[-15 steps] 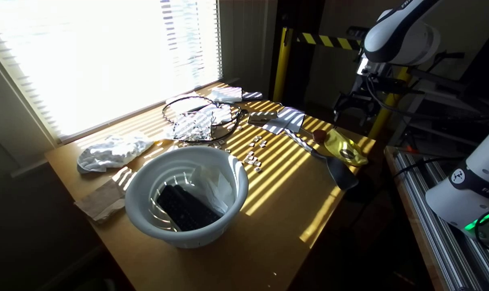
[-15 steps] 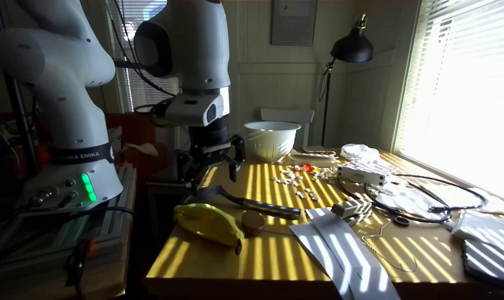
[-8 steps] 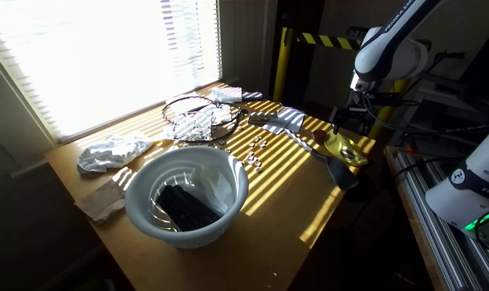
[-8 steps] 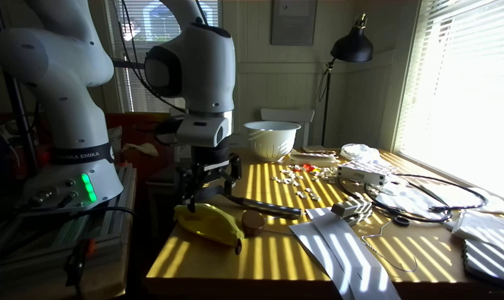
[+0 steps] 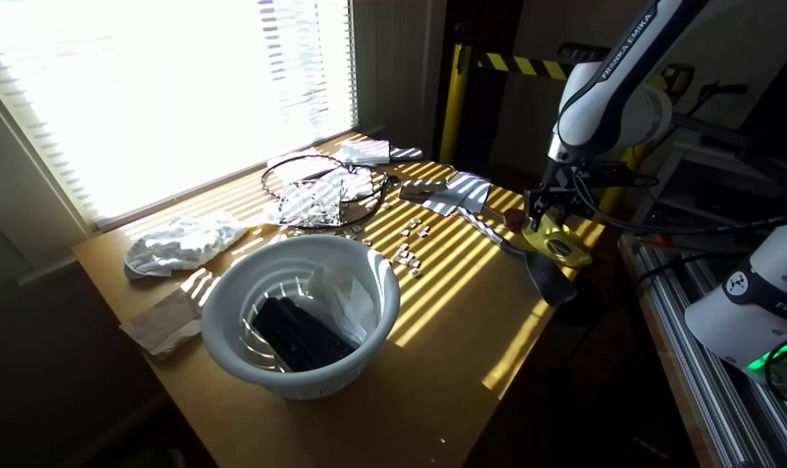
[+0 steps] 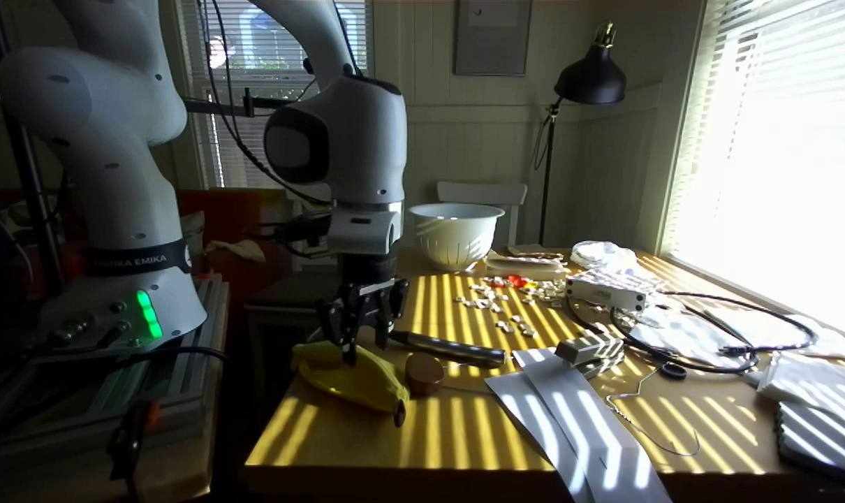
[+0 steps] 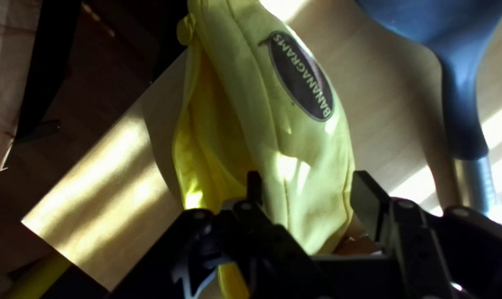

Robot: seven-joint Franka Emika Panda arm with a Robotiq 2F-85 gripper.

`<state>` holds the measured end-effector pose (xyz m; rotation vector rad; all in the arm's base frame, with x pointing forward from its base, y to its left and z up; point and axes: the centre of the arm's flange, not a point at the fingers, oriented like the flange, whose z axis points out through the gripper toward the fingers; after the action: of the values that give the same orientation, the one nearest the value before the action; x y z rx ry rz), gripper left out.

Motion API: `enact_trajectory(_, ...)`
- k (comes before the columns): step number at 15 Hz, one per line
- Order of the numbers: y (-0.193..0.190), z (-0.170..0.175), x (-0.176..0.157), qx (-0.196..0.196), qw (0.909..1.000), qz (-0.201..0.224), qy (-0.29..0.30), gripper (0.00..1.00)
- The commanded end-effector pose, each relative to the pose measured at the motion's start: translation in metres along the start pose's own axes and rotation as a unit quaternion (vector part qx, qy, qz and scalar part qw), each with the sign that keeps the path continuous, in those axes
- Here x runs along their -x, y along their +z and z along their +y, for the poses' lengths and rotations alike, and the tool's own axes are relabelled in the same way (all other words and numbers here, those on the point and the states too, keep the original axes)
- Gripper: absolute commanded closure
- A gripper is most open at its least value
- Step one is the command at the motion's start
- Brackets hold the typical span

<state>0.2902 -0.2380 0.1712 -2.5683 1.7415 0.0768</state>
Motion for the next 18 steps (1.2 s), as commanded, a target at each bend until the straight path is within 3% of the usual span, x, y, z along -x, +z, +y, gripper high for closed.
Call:
enact_trajectory(1, 0.011, -0.008, 0.009, 0.007, 0.9998, 0.008, -0.017, 0.71)
enact_trajectory(4, 0.013, -0.011, 0.012, 0.015, 0.9996, 0.008, -0.023, 0.93)
enact_trajectory(6, 0.014, -0.014, 0.014, 0.019, 0.9994, 0.008, -0.027, 1.0)
enact_trajectory(13, -0.004, -0.017, 0.039, 0.052, 0.9977, 0.016, -0.042, 0.99)
enact_trajectory(16, -0.044, -0.02, 0.064, 0.084, 0.9914, 0.08, -0.061, 0.99)
enact_trajectory(18, -0.055, -0.035, 0.059, 0.075, 0.9854, 0.134, -0.075, 0.99)
